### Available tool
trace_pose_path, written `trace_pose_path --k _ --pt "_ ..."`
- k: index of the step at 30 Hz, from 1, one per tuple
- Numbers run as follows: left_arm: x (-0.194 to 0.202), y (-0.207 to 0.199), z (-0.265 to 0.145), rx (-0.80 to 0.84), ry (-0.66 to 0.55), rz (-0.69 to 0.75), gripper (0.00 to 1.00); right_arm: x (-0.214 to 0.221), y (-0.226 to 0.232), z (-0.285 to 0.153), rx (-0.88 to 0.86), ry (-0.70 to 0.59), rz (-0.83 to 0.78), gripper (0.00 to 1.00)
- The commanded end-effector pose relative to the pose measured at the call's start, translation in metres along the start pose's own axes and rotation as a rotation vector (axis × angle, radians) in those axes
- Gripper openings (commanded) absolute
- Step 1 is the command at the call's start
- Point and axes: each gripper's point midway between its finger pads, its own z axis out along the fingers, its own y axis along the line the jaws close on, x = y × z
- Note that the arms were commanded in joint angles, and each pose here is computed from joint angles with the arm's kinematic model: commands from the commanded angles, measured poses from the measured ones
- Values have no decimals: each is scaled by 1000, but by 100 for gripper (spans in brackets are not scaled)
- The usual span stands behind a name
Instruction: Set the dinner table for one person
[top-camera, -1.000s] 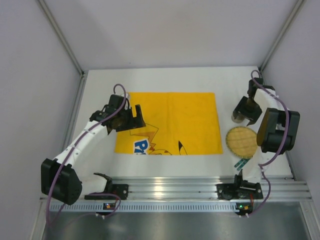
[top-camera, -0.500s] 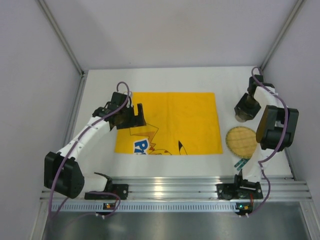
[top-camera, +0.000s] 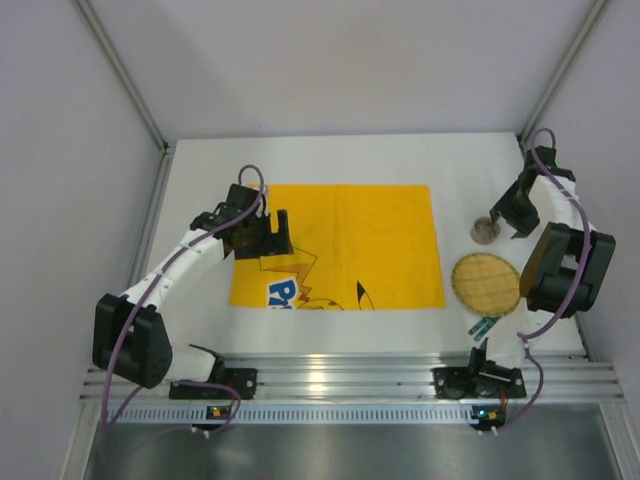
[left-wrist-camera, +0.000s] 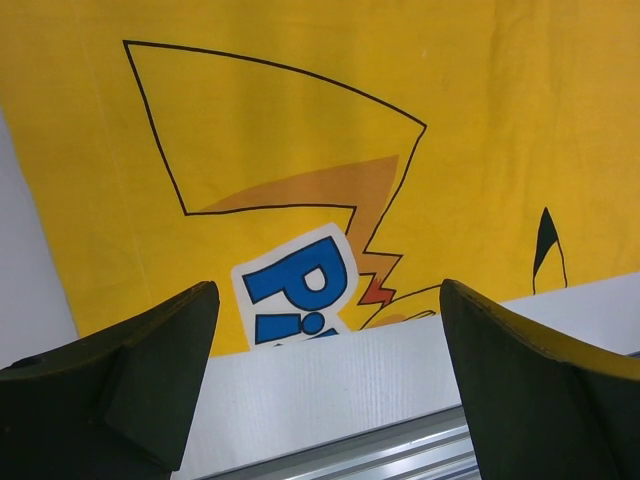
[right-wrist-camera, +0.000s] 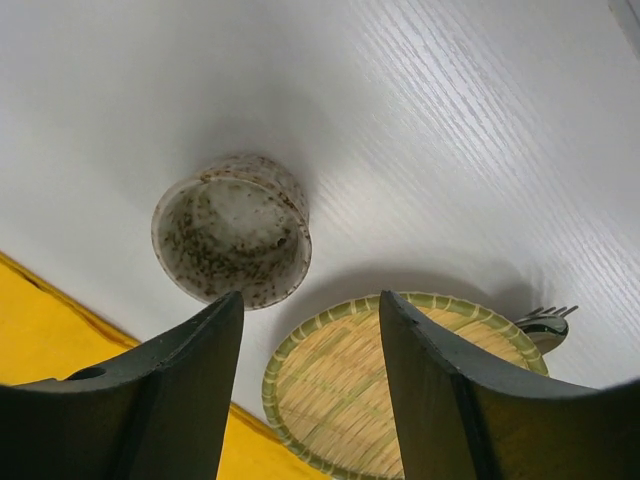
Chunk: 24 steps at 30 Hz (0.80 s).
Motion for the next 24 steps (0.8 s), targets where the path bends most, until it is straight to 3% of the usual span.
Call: trace_pose_path --k 1,9,12,13,16,24 --pt "-20 -11 -4 40 -47 23 97 0 -2 19 22 15 -6 57" --pt "-16 -6 -1 24 -34 18 97 3 1 47 52 67 -5 47" --pt "-11 -5 -1 21 -29 12 97 10 -2 57 66 90 -4 33" --pt "-11 -5 -2 23 -31 10 97 12 -1 59 67 96 -11 19" --pt "-11 -4 -3 21 -35 11 96 11 5 54 47 86 -21 0" --pt "-13 -6 -1 26 -40 8 97 2 96 -19 -141 -51 -156 0"
